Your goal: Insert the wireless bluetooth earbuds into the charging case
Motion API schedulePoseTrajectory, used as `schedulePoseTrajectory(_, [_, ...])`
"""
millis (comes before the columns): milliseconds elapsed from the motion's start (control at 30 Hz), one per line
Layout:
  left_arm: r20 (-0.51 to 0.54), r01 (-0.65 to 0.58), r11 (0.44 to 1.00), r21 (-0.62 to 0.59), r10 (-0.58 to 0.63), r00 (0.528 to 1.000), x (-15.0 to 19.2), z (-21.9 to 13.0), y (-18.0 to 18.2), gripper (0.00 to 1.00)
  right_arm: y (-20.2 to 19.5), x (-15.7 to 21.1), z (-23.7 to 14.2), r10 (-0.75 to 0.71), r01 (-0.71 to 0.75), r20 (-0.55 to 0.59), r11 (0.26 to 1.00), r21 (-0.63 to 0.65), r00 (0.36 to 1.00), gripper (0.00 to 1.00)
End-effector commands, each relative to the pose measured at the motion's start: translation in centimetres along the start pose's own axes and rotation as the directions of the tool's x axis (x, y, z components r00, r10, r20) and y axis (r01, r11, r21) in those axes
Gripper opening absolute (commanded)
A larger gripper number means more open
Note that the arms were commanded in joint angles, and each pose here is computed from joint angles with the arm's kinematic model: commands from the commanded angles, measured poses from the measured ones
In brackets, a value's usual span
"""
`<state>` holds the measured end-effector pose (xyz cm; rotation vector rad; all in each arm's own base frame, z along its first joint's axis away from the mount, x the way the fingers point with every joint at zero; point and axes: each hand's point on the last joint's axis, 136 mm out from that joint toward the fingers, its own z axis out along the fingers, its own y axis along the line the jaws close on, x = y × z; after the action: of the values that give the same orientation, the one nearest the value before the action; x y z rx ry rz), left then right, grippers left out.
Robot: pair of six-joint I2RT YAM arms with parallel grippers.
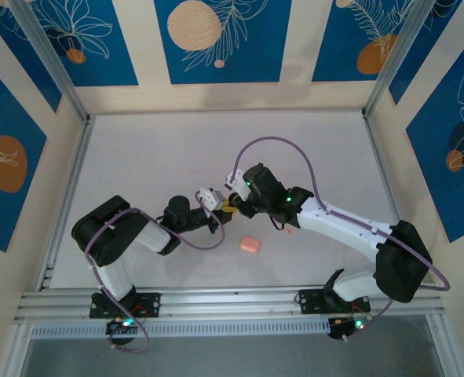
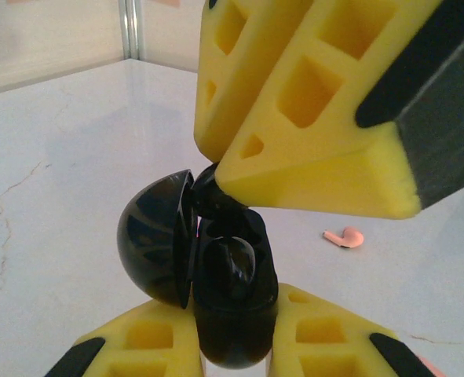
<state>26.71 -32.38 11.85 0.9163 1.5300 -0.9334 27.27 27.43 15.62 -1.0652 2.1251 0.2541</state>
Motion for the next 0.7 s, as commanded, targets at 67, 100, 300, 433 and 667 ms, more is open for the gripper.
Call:
schedulePoseTrajectory(67, [0.112, -0.056, 0.998, 0.033, 0.052, 0.992, -3.6, -0.1, -1.0, 0.18, 0.7, 1.2, -0.1, 0.078, -0.08, -0.04, 0.995, -0.067, 0.996, 0.19])
schedulePoseTrajectory(100, [0.115, -0.059, 0.998, 0.032, 0.055, 0.992, -3.7, -0.1, -1.0, 0.18, 0.8, 1.3, -0.1, 0.098, -0.102, -0.043, 0.991, -0.082, 0.994, 0.19])
schedulePoseTrajectory(300, [0.127, -0.09, 0.996, 0.027, 0.086, 0.988, -4.1, -0.4, -1.1, 0.18, 1.0, 1.5, -0.3, 0.192, -0.199, -0.057, 0.97, -0.141, 0.98, 0.23])
schedulePoseTrajectory(433, [0.135, -0.104, 0.994, 0.026, 0.1, 0.986, -4.3, -0.5, -1.2, 0.18, 1.0, 0.9, -0.7, 0.26, -0.263, -0.042, 0.946, -0.188, 0.965, 0.29])
schedulePoseTrajectory(667, [0.139, -0.109, 0.994, 0.024, 0.105, 0.985, -4.3, -0.6, -1.2, 0.18, 0.5, -0.7, -2.2, 0.343, -0.33, 0.002, 0.906, -0.266, 0.939, 0.39])
